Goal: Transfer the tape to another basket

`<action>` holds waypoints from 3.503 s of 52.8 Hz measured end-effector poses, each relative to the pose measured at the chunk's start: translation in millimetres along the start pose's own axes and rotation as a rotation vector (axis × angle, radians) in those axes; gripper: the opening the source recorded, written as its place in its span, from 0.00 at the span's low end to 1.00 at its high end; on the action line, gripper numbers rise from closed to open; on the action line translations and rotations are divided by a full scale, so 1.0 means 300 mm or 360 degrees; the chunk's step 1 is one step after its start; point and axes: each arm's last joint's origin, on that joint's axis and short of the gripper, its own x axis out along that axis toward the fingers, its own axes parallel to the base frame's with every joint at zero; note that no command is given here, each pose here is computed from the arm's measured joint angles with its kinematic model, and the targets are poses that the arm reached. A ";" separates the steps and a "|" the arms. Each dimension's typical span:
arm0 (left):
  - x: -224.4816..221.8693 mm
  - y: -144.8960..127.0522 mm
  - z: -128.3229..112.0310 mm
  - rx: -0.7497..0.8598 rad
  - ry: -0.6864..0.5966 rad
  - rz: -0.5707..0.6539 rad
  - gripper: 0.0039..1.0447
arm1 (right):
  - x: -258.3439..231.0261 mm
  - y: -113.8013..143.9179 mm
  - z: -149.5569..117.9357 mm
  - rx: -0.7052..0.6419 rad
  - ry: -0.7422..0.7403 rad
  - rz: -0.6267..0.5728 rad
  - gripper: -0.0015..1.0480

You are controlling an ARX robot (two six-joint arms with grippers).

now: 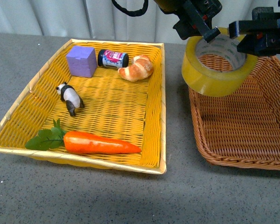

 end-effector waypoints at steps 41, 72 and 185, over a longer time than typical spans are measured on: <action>-0.149 0.141 -0.256 -0.0848 0.0042 0.1211 0.94 | 0.183 -0.180 -0.171 0.0162 0.0216 -0.0235 0.13; -0.189 0.148 -0.279 -0.1092 -0.0056 0.1508 0.94 | 0.166 -0.199 -0.196 0.0182 0.0017 -0.0227 0.54; -0.901 -0.608 -0.580 -0.1078 -0.0622 0.1567 0.04 | -0.574 -0.061 -0.538 0.0042 -0.1144 -0.0356 0.01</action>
